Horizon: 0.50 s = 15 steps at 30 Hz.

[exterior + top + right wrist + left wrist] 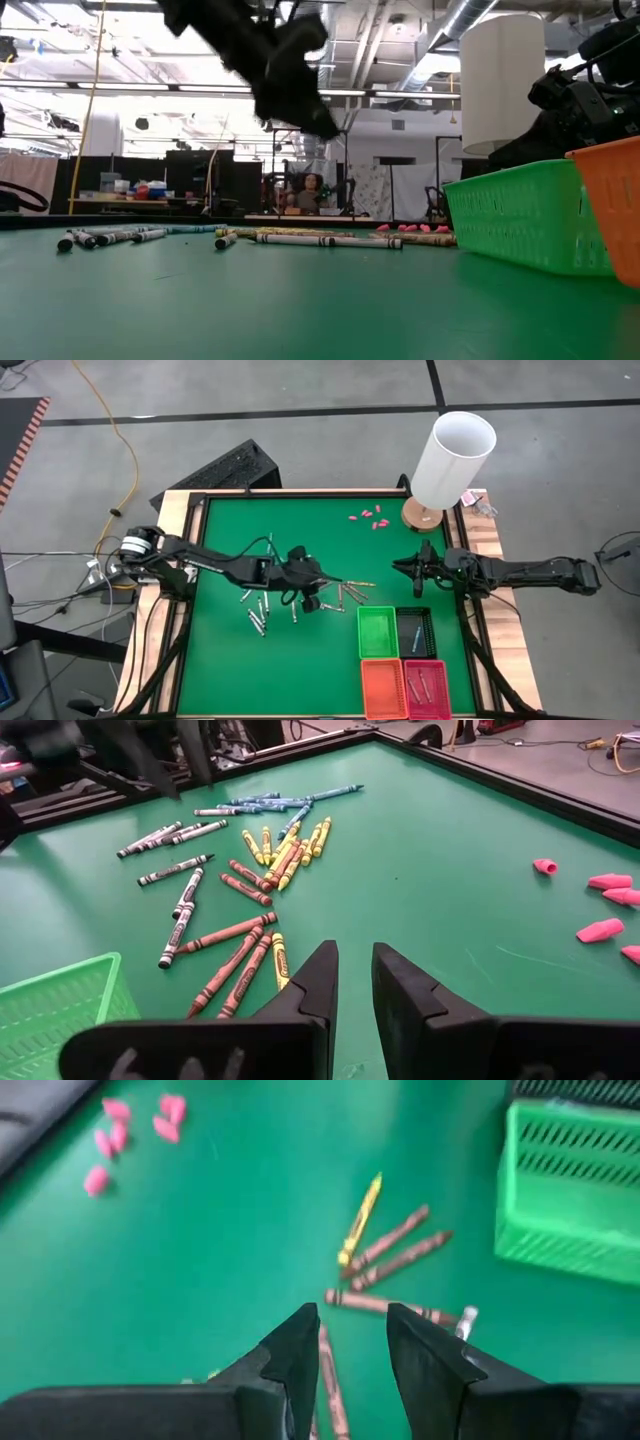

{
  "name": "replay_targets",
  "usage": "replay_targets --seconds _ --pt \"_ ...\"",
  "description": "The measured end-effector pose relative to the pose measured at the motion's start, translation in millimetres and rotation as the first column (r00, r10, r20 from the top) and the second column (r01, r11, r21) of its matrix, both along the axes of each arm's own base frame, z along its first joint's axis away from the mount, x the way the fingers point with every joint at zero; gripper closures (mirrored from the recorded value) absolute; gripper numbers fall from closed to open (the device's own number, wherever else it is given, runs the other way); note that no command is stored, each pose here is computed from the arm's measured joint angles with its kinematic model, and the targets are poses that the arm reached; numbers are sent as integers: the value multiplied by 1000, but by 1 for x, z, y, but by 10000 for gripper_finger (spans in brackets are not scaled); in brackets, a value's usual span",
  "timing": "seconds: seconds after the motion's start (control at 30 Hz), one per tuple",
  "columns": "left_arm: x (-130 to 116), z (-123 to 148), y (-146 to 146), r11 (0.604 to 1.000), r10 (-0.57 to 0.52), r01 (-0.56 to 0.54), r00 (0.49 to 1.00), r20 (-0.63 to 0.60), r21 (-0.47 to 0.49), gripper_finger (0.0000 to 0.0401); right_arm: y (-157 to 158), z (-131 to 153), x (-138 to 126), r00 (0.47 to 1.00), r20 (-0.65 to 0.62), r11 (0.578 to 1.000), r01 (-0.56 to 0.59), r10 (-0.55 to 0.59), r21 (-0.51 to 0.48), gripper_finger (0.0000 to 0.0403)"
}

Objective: Sort crayons
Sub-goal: Put the brown crayon into the red bin

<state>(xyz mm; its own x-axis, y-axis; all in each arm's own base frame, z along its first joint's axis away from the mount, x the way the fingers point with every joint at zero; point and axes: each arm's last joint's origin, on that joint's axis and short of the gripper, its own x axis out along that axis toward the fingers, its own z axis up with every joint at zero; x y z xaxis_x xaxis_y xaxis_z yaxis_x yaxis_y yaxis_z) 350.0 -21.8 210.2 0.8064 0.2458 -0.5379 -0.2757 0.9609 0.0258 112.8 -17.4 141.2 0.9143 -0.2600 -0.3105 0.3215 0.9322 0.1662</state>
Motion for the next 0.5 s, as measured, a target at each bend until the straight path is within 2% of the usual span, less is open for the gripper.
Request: replay_targets --seconds 0.2,0.37,0.5 --pt "-8 -28 -17 991 116 -118 992 40 68 293 0 0 0 1000 0 1000 2 -2 -1 335" --pt "-12 -41 -28 981 144 -161 978 153 105 293 0 0 0 1000 1 1000 4 -4 -2 335" --pt "-15 -57 -30 984 132 -148 980 150 101 293 0 0 0 1000 3 1000 4 -4 -2 335"
